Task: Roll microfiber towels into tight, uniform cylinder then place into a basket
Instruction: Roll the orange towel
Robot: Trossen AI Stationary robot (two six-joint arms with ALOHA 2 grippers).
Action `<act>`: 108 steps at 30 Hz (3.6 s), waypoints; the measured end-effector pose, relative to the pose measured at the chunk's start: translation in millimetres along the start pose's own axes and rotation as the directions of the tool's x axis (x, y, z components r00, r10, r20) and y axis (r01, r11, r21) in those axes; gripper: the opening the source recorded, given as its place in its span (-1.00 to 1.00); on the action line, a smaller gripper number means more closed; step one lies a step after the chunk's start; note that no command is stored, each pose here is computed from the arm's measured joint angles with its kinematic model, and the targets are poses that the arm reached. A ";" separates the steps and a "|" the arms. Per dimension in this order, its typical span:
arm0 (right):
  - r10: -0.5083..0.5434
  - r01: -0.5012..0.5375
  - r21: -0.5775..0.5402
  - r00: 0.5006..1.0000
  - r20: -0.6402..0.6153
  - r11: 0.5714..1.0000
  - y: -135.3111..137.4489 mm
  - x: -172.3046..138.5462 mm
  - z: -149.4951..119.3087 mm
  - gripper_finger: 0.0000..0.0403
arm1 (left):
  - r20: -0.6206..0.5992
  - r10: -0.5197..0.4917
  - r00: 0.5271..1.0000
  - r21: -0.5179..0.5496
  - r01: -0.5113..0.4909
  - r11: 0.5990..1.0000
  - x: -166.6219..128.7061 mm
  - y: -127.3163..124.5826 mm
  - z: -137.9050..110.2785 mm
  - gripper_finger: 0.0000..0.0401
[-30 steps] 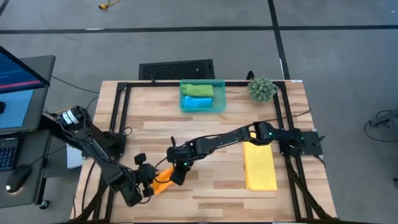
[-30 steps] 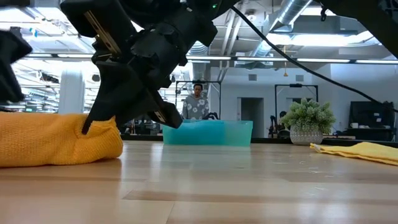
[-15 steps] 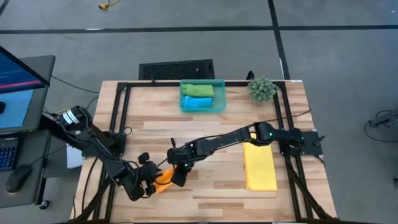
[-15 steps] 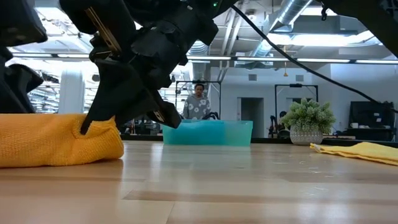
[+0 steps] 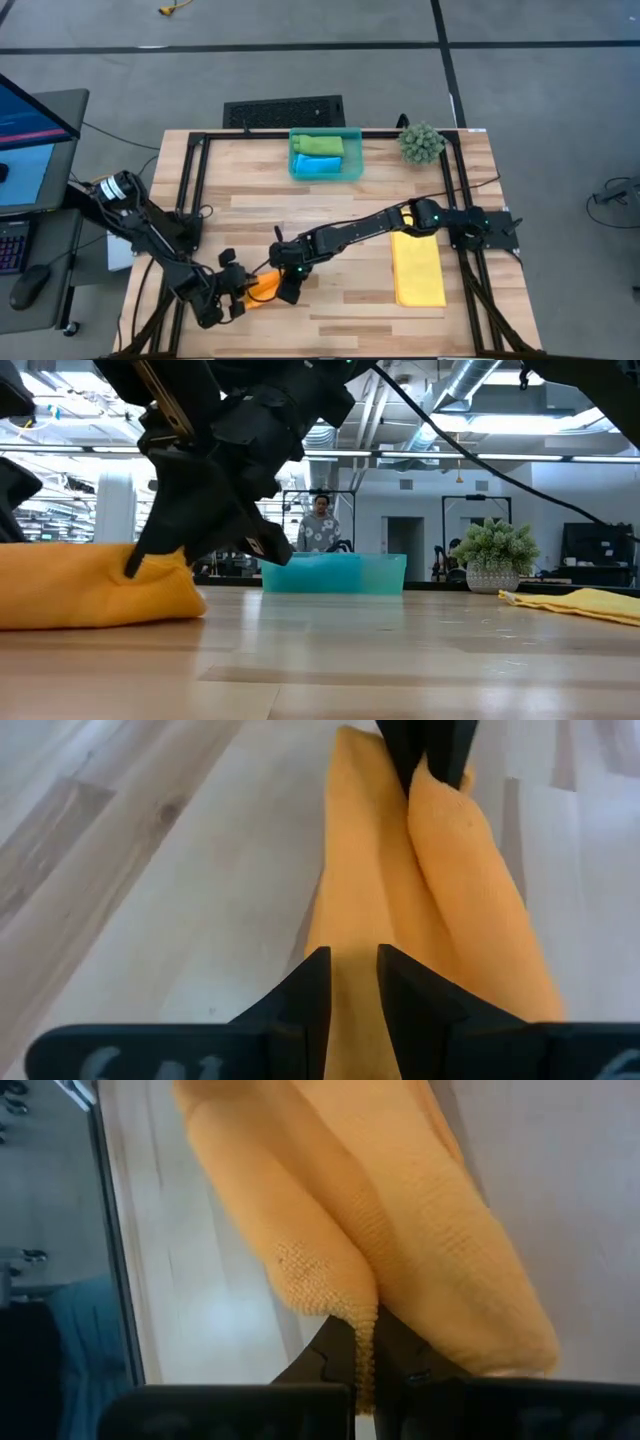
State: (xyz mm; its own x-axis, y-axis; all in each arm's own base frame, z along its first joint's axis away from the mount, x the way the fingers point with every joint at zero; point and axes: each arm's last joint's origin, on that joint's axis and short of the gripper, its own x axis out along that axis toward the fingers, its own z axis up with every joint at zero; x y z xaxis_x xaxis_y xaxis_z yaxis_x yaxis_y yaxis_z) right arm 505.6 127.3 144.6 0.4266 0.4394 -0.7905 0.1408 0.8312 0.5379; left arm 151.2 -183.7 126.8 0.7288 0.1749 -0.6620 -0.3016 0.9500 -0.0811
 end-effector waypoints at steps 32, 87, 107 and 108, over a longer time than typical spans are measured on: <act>-0.079 0.083 0.132 0.996 -0.030 0.988 -22.3 -25.6 10.6 -0.89 | -0.029 -0.013 0.999 0.014 0.014 1.000 34.5 -10.1 -9.2 -0.62; -0.212 0.210 0.148 0.977 -0.002 0.966 -30.5 -14.0 -0.3 -0.89 | 0.182 0.221 0.958 0.279 -0.266 0.923 19.3 -60.2 18.9 -0.62; -0.210 0.209 0.097 0.978 -0.003 0.973 -27.5 -12.1 -2.3 -0.84 | 0.026 0.224 0.974 0.055 -0.225 0.973 39.2 -35.4 -6.5 -0.62; -0.210 0.209 0.089 0.978 -0.003 0.974 -27.5 -12.1 -2.2 -0.84 | 0.035 0.215 0.976 0.049 -0.217 0.975 39.1 -34.9 -8.6 -0.62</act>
State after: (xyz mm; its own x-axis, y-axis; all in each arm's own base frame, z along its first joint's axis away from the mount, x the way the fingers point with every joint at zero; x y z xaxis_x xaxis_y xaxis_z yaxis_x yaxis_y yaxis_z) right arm 494.5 99.9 138.7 0.3847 0.2565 -0.8867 0.3056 0.8710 0.3846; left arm 184.9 -212.2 97.4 0.6679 0.3843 -0.6374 -0.4220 0.9010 0.1011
